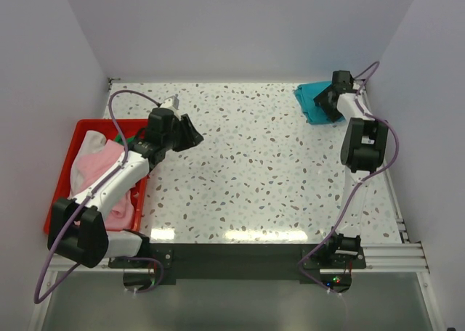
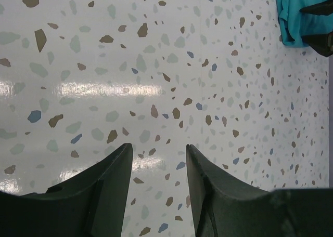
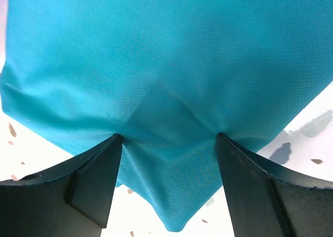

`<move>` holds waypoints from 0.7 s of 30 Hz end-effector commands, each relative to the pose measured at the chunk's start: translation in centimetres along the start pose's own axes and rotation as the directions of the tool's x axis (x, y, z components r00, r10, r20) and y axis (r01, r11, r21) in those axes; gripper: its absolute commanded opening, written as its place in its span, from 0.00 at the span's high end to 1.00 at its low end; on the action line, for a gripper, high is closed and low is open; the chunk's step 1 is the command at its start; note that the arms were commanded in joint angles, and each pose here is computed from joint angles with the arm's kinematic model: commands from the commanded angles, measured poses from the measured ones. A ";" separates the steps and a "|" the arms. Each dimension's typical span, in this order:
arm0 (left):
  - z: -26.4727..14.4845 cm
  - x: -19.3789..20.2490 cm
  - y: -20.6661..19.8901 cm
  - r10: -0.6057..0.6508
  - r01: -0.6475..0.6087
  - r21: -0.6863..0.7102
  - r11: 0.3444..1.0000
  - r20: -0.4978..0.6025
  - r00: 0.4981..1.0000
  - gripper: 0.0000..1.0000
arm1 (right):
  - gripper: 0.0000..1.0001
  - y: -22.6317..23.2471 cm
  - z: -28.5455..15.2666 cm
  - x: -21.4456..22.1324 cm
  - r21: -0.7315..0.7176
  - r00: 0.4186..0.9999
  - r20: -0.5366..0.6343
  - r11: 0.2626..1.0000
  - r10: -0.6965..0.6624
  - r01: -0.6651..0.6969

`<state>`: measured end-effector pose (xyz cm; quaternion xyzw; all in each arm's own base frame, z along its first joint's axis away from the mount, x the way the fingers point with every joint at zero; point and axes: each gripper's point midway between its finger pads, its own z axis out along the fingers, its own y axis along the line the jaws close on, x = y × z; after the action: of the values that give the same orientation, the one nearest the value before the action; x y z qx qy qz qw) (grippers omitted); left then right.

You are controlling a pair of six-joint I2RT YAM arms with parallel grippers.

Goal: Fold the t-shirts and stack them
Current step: Neatly place the folded tshirt to the corner

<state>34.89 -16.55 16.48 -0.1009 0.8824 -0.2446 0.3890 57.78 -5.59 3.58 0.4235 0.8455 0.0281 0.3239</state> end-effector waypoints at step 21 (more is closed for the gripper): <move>0.4 -1.5 -0.7 0.014 -0.015 0.023 1.000 0.035 0.999 0.50 | 0.23 -0.7 3.6 1.5 0.014 0.944 0.030 0.944 0.328 -0.328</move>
<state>34.99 -16.57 15.52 -0.1028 0.8884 -0.2391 0.3781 60.81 -5.86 4.40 0.5501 0.7436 0.0963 0.3677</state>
